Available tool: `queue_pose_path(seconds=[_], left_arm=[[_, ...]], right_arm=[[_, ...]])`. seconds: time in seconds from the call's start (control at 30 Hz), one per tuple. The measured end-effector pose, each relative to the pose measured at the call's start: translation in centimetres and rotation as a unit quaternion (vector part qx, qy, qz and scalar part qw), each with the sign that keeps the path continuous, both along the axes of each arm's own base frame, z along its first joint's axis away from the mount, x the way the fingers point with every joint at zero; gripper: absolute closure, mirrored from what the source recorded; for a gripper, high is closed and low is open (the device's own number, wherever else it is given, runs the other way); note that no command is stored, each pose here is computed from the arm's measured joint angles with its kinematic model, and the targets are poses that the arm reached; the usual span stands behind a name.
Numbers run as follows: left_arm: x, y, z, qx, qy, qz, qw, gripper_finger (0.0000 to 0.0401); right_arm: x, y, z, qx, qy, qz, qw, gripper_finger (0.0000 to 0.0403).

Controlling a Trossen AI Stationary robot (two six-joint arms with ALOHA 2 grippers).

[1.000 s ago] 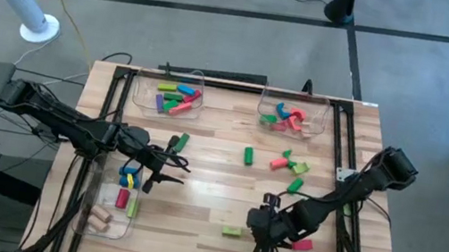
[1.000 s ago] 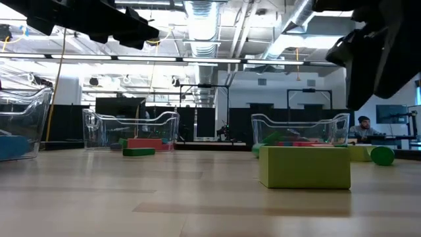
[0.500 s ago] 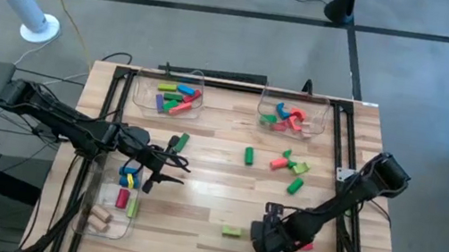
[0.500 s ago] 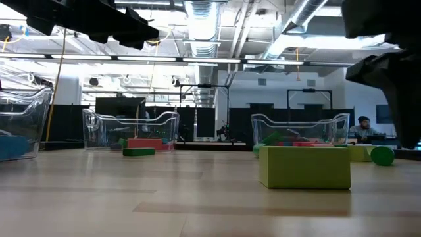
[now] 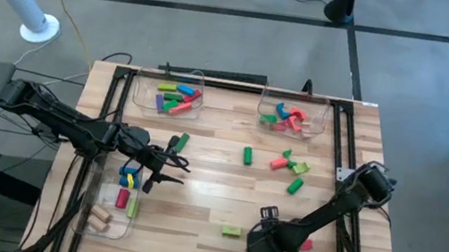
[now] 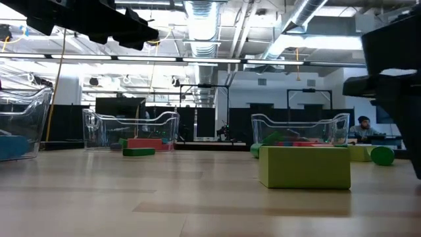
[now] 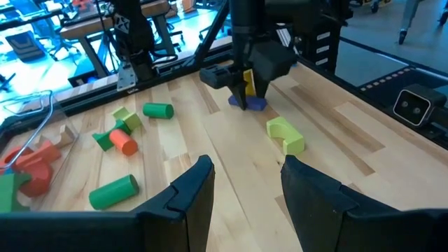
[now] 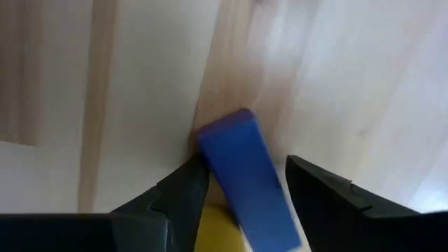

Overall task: Sort blocks by size
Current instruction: Put the dark blue rectangular block into the top left transparent bin

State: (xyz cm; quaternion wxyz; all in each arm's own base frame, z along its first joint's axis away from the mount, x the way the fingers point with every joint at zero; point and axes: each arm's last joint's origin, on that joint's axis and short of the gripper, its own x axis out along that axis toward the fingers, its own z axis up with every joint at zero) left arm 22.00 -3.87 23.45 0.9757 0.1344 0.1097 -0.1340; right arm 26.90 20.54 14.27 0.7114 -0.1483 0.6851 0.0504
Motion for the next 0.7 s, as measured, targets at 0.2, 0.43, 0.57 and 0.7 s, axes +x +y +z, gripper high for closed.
queue_pose_path(seconds=[0.2,0.43,0.57,0.7], left_arm=[[0.0,0.0,0.0,0.001,-0.002,0.0,1.0,0.0243],[0.0,0.0,0.0,-0.001,-0.002,0.0,1.0,0.0243],[0.0,0.0,0.0,-0.001,-0.002,0.0,1.0,0.0243],[0.0,0.0,0.1,-0.002,-0.007,0.0,1.0,0.0243]], right_arm=[[0.3,0.2,0.1,-0.003,0.004,0.009,1.0,0.0183],[0.7,0.0,0.1,0.007,-0.004,0.003,1.0,0.0262],[1.0,-0.2,0.2,0.013,-0.012,-0.008,1.0,0.0273],[1.6,-0.6,0.5,0.011,-0.031,-0.032,0.999,0.0269]])
